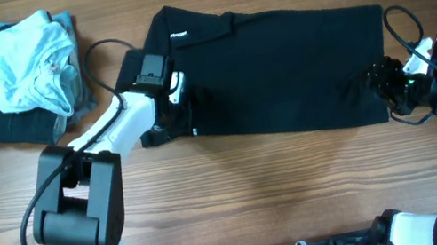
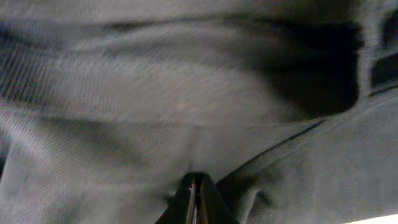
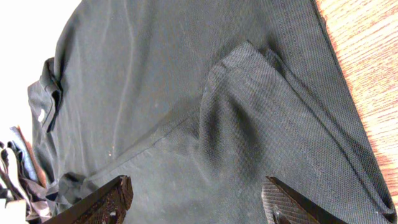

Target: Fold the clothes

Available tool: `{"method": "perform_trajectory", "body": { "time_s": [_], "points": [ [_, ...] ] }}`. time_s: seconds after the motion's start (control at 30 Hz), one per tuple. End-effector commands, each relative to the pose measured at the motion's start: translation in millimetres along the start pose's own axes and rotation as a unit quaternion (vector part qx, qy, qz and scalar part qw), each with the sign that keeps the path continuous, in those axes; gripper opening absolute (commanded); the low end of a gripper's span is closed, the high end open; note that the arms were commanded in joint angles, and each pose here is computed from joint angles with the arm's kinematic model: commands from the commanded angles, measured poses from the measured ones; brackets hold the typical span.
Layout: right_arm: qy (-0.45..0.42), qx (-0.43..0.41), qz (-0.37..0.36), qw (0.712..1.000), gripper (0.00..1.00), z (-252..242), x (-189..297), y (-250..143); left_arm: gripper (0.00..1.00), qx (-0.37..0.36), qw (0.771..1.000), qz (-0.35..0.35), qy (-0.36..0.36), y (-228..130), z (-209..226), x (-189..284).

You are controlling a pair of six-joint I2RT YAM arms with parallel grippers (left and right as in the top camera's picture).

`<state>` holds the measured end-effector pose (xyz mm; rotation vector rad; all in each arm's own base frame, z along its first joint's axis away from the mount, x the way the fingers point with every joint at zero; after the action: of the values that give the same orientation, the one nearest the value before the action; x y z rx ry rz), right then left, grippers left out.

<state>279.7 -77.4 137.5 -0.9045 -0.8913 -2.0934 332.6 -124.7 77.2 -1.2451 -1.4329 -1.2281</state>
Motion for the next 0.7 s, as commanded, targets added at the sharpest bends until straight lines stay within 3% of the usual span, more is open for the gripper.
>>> {"method": "perform_trajectory", "body": {
  "time_s": [0.0, 0.2, 0.3, 0.67],
  "points": [
    [0.009, 0.010, -0.004, 1.000, 0.72, 2, 3, 0, 0.18, 0.063, 0.997, 0.019, 0.051, -7, 29, 0],
    [0.009, 0.010, -0.004, 1.000, 0.71, 3, 3, 0, 0.39, 0.066, 0.997, -0.016, 0.018, -1, 25, 30],
    [0.009, 0.010, -0.004, 1.000, 0.71, 2, 3, 0, 0.41, 0.063, 0.997, -0.031, -0.016, 4, 18, 36],
    [0.009, 0.010, -0.003, 1.000, 0.72, 2, 3, 0, 0.06, -0.011, 0.998, -0.016, -0.057, 2, -16, 1]
  ]
}}
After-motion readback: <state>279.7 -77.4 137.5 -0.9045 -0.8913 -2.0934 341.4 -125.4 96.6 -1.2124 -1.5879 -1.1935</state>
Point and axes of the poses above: each gripper's point midway between its finger pads, its own x axis back along the fingers, its own z axis along the line the jaws close on, y = z × x, the point moved 8 cm from there along x, back along the fingers, and after that the axes turned 12 degrees about x, right-handed, at the moved point
